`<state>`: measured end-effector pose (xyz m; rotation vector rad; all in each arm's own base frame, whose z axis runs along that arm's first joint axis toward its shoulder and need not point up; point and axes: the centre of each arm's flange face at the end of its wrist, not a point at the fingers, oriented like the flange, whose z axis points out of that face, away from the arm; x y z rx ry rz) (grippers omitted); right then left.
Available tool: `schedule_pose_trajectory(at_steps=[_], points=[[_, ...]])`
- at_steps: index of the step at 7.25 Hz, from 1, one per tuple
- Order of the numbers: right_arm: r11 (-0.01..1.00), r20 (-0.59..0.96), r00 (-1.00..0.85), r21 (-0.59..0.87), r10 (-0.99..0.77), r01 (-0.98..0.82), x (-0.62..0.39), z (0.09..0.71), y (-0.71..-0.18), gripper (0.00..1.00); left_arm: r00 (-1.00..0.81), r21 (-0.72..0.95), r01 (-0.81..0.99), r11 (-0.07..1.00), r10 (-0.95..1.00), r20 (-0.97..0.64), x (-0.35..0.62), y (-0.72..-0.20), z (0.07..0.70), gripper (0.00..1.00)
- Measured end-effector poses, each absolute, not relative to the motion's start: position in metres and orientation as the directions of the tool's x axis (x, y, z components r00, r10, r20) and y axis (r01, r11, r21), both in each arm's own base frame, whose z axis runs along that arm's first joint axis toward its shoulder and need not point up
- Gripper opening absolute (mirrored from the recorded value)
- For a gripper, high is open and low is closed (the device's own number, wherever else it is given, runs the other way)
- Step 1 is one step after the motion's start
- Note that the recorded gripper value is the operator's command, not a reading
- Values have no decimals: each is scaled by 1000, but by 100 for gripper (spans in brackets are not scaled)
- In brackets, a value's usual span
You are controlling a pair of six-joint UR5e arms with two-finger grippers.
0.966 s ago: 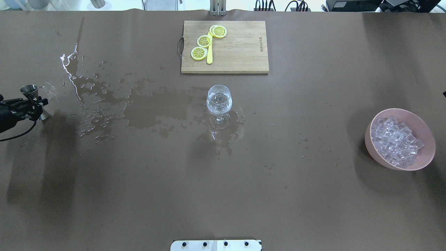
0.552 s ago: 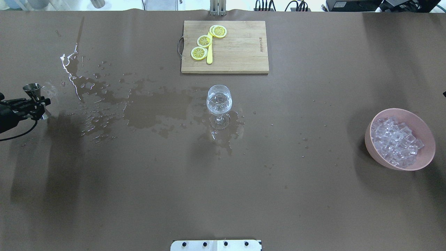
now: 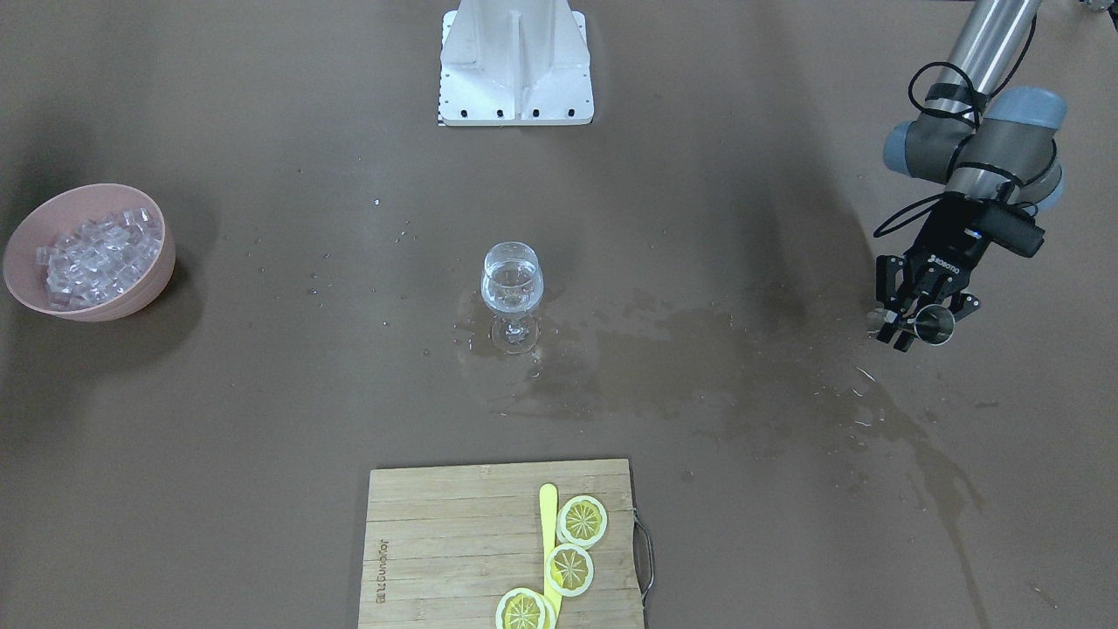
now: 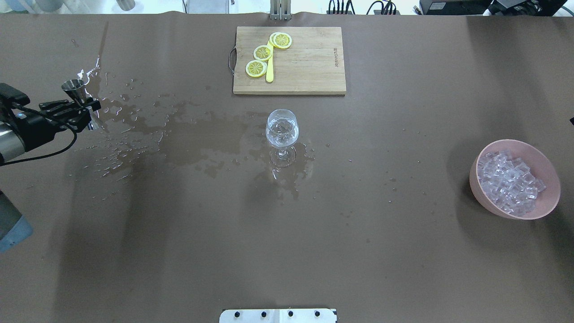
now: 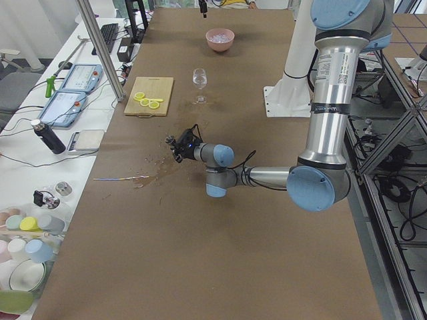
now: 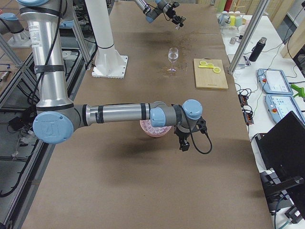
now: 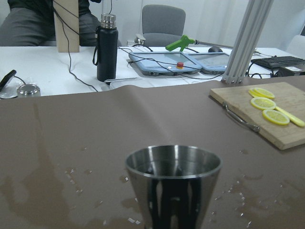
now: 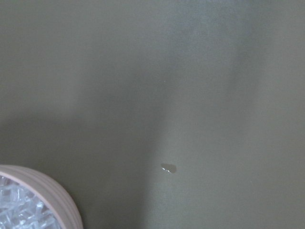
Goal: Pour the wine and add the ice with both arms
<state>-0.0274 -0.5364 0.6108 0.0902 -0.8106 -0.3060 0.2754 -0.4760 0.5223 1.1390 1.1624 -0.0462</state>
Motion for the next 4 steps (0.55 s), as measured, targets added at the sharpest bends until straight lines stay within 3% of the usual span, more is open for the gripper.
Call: schedule_pose_trajectory(at_steps=[4], points=[[953, 707, 641, 190, -298, 234, -28, 613, -536, 100, 370, 693, 558, 457, 610, -700, 312, -499, 425, 0]])
